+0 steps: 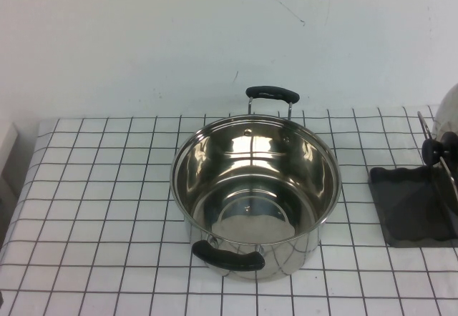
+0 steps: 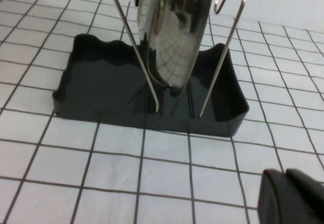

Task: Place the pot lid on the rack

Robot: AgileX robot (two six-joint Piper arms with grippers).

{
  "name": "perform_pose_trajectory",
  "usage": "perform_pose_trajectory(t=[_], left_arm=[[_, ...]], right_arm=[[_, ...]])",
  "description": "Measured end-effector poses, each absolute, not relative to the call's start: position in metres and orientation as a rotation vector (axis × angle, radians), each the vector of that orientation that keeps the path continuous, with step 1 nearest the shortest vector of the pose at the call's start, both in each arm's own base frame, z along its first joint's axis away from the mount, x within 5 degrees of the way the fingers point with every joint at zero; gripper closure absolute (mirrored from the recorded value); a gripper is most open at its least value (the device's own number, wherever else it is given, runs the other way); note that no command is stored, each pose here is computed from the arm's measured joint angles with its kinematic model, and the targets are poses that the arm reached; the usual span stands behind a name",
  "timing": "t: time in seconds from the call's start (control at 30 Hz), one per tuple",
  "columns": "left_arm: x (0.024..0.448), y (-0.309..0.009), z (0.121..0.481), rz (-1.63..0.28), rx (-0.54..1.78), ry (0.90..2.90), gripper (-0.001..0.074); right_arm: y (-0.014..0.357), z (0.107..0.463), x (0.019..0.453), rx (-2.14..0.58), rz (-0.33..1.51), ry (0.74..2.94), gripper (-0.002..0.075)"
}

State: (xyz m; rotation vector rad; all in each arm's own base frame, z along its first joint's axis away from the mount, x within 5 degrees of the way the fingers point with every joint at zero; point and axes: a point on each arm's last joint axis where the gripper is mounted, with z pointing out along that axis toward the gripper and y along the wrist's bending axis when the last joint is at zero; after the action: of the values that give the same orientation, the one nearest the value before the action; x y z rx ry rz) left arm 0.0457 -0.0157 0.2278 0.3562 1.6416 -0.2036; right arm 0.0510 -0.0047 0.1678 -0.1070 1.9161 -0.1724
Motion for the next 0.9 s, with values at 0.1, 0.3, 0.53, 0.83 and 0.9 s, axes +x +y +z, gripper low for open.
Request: perform_pose_trajectory(t=[0.1,0.3,0.53,0.83,0.9], left_arm=[[0.05,-0.014,0.204,-0.131,0.34,1.678,0.0737],[0.054,-0.006,0.18,-0.039,0.149,1.771,0.0737],[0.053,-0.004,0.173,-0.042,0.084,1.846,0.0737],[0.053,-0.004,0.173,-0.054,0.063,1.849,0.0737],[0.053,-0.004,0.173,-0.056,0.062,1.849,0.0736]], right_arm=[[-0.005,0.168,0.051,-0.107,-0.172,1.916,0.0727],[-0.005,0.168,0.051,-0.107,-0.172,1.916,0.0727],[-0.005,0.168,0.051,-0.107,-0.172,1.917,0.0727],[-0.005,0.168,0.051,-0.107,-0.172,1.917,0.0727],[-0.005,0.168,0.051,-0.107,-0.172,1.917,0.0727]])
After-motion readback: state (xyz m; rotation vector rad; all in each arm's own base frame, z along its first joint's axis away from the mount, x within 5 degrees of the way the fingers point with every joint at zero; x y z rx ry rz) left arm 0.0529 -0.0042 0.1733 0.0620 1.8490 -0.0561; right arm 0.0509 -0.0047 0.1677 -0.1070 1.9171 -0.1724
